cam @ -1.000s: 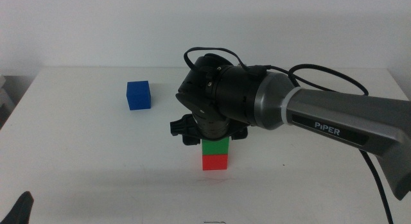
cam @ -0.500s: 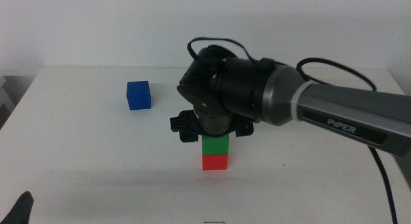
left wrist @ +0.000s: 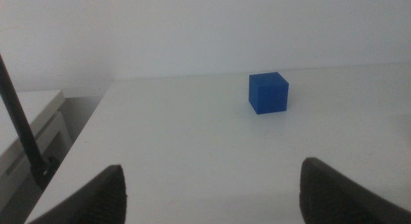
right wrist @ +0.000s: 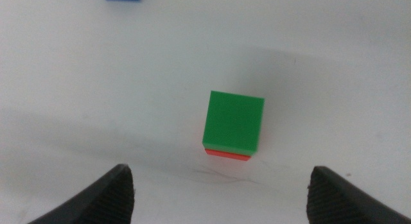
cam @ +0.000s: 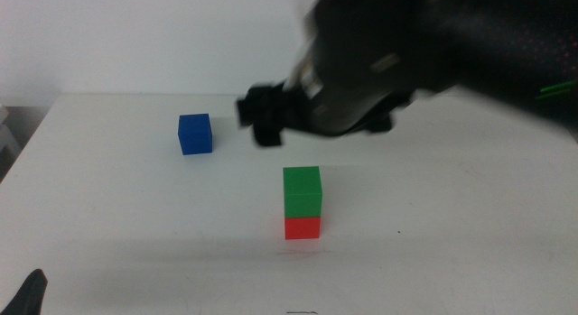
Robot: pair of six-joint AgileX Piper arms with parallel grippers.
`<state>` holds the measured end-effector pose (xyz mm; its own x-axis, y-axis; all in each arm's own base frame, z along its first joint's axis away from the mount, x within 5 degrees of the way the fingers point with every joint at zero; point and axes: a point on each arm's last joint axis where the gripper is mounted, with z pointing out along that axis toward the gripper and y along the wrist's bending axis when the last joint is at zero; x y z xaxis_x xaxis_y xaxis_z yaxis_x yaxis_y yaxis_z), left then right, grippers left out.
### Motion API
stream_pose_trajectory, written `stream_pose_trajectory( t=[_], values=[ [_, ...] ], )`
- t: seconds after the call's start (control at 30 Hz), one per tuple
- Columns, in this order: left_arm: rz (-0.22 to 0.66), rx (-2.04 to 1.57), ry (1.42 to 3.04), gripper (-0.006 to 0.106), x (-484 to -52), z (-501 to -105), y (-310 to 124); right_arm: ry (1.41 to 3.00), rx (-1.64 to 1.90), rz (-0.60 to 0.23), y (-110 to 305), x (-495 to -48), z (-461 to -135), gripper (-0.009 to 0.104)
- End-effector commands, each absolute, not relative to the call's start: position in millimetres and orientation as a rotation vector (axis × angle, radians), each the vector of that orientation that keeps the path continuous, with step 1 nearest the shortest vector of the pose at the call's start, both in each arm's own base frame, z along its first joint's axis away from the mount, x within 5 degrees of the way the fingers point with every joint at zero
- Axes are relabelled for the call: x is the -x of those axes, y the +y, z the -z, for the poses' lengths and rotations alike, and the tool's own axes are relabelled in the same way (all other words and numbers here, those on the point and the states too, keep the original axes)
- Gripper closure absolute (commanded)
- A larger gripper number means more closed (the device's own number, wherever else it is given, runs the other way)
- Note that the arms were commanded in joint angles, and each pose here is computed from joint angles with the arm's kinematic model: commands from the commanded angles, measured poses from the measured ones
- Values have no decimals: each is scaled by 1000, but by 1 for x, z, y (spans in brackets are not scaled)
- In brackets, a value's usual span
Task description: Stack red cubes first, then green, then blue cubes in a specific spot.
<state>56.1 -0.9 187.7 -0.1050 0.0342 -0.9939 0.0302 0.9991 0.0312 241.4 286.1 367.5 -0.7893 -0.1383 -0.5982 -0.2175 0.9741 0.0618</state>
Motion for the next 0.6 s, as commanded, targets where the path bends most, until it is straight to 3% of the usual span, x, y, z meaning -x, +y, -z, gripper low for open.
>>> stream_pose_trajectory(
  t=[0.0, 0.27, 0.57],
  values=[
    [16, -39, 1573, 9, -55, -197, -2, 2360, 304, -242, 250, -221, -424, 1],
    [16, -39, 1573, 9, -55, -197, -2, 2152, 419, -234, 159, -161, -475, 1],
    [16, -39, 1573, 9, -55, -197, -2, 1947, 546, -232, 66, -95, -489, 1]
  ],
)
